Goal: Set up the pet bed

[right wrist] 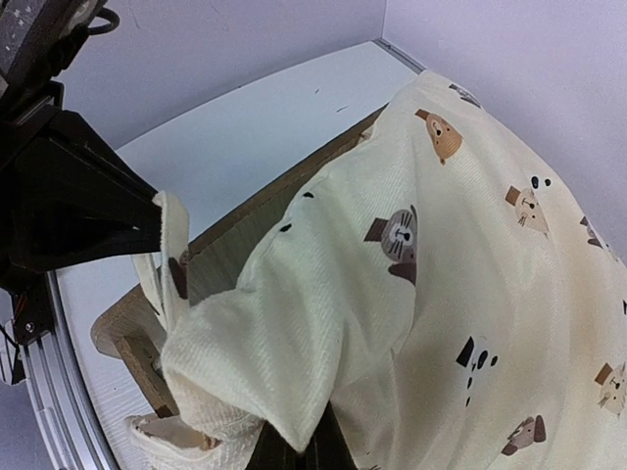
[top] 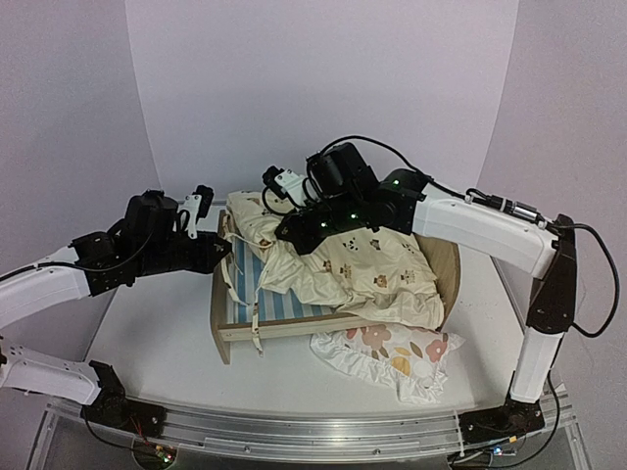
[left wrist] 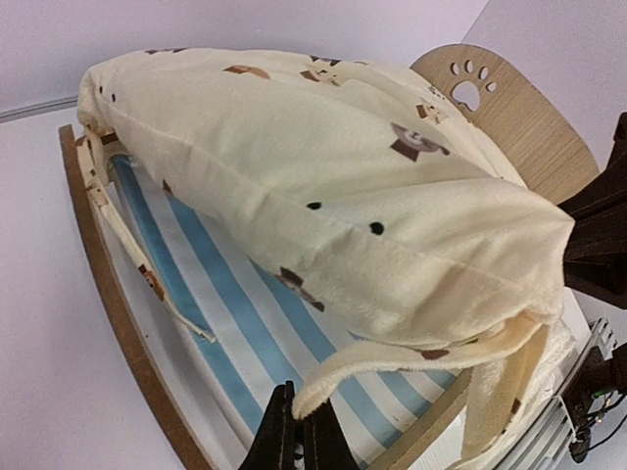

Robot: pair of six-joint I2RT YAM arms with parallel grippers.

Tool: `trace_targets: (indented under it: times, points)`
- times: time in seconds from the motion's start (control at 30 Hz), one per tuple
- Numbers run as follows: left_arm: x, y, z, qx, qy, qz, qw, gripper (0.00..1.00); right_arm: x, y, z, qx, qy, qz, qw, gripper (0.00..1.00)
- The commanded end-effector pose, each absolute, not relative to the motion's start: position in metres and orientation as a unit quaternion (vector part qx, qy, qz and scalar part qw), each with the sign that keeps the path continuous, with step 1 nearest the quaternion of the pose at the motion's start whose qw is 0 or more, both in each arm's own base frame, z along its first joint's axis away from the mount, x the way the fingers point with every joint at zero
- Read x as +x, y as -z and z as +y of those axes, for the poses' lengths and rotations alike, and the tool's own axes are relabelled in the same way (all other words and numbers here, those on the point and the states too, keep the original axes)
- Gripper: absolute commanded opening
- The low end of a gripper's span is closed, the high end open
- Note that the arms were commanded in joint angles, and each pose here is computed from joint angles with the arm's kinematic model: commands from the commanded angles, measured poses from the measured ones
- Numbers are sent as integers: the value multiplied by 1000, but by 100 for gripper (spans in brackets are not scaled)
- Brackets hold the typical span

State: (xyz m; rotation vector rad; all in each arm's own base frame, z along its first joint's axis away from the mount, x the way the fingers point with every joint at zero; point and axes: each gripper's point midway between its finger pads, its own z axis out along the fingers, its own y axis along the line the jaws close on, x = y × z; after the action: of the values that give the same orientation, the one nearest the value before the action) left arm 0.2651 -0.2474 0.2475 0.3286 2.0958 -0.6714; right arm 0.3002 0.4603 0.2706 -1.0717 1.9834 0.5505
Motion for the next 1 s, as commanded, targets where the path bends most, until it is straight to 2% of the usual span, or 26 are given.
trace_targets:
  times: [0.0,0.5,0.77,0.97]
  points:
    - [266,-263,-229,104,246,847,460,2,304,-293,454,-407,-233,778,419,0]
    - [265,-293,-221,98,238,844,470,2,305,-283,465,-406,-248,781,405,0]
    - [266,-282,-221,97,223,859,450,3,305,-275,466,-407,-244,785,399,0]
    - [259,-251,-226,101,224,882,402,5,304,-267,464,-409,-241,788,393,0]
